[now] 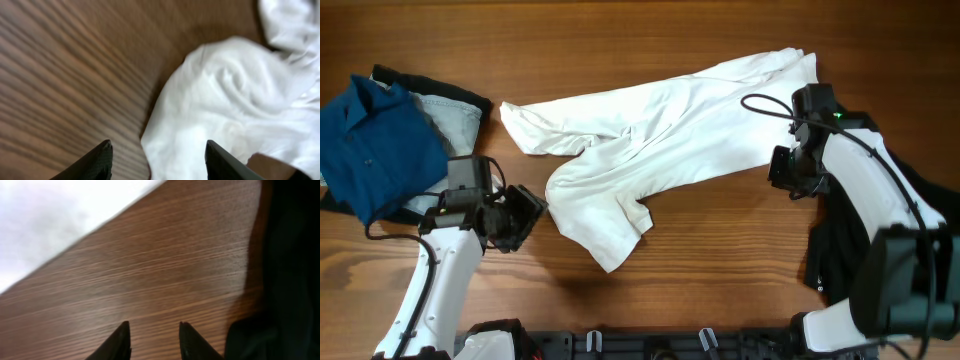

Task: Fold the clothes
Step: 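Move the right gripper to the shirt's right end and grasp it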

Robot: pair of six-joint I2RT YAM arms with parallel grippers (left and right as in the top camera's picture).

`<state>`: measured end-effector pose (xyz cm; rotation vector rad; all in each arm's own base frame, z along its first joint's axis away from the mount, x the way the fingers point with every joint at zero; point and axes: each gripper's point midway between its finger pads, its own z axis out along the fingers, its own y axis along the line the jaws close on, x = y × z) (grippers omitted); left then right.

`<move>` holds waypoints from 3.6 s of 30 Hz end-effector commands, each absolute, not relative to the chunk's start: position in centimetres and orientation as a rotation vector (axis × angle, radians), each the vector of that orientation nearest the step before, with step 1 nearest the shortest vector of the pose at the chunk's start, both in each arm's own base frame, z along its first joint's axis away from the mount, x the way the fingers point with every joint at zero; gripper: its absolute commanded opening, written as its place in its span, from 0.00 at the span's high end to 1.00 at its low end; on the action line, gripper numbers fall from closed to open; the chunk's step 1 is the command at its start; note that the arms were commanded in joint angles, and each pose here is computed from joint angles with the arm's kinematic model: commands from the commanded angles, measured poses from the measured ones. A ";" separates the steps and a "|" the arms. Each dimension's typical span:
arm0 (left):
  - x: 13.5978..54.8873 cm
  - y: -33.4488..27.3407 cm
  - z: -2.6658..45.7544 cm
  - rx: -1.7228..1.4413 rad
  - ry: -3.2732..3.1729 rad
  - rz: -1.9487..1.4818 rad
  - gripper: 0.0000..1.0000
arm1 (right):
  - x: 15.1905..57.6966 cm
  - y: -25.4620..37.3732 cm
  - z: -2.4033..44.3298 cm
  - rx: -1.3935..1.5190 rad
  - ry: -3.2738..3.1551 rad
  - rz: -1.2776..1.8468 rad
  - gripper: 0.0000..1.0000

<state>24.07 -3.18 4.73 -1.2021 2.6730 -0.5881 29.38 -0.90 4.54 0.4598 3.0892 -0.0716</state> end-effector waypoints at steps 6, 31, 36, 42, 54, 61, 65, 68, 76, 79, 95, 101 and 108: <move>23.3 -6.4 2.8 -0.984 2.757 -0.606 0.39 | 30.3 -6.1 -2.0 0.595 3.138 -0.042 0.67; 25.0 -7.3 -1.0 -0.938 2.803 -0.565 0.36 | 34.7 -16.7 3.9 0.960 2.517 0.713 0.66; 25.0 -7.3 -1.0 -0.938 2.803 -0.565 0.36 | 34.0 -18.3 1.0 1.115 2.630 0.366 0.69; 25.0 -7.3 -1.0 -0.938 2.803 -0.565 0.36 | 33.6 -20.7 0.5 1.319 2.547 0.189 0.57; 25.0 -7.3 -1.0 -0.939 2.803 -0.566 0.37 | 38.0 -25.1 3.9 1.315 2.268 0.168 0.96; 25.0 -7.3 -1.0 -0.939 2.803 -0.566 0.37 | 37.5 -35.9 14.9 1.487 1.889 0.076 0.96; 25.0 -7.3 -1.0 -0.939 2.803 -0.565 0.36 | 37.9 -34.4 14.5 1.393 1.990 0.126 0.57; 25.0 -7.3 -1.0 -0.938 2.803 -0.565 0.34 | 38.9 -29.5 13.4 1.246 2.167 0.303 0.40; 24.6 -7.2 -1.1 -0.946 2.817 -0.558 0.32 | 33.1 -15.0 5.9 1.177 2.807 0.377 0.36; 24.6 -7.2 -1.1 -0.947 2.818 -0.558 0.32 | 31.1 -13.0 3.2 1.269 2.865 0.350 0.37; 24.5 -7.2 -1.1 -0.948 2.819 -0.557 0.32 | 29.4 -13.9 -2.1 1.410 2.766 0.193 0.52; 24.5 -7.2 -1.1 -0.948 2.819 -0.557 0.32 | 30.0 -13.0 -1.9 1.338 2.781 0.288 0.59; 24.5 -7.2 -1.1 -0.948 2.820 -0.557 0.32 | 32.3 -12.1 -1.6 1.211 2.752 0.344 0.63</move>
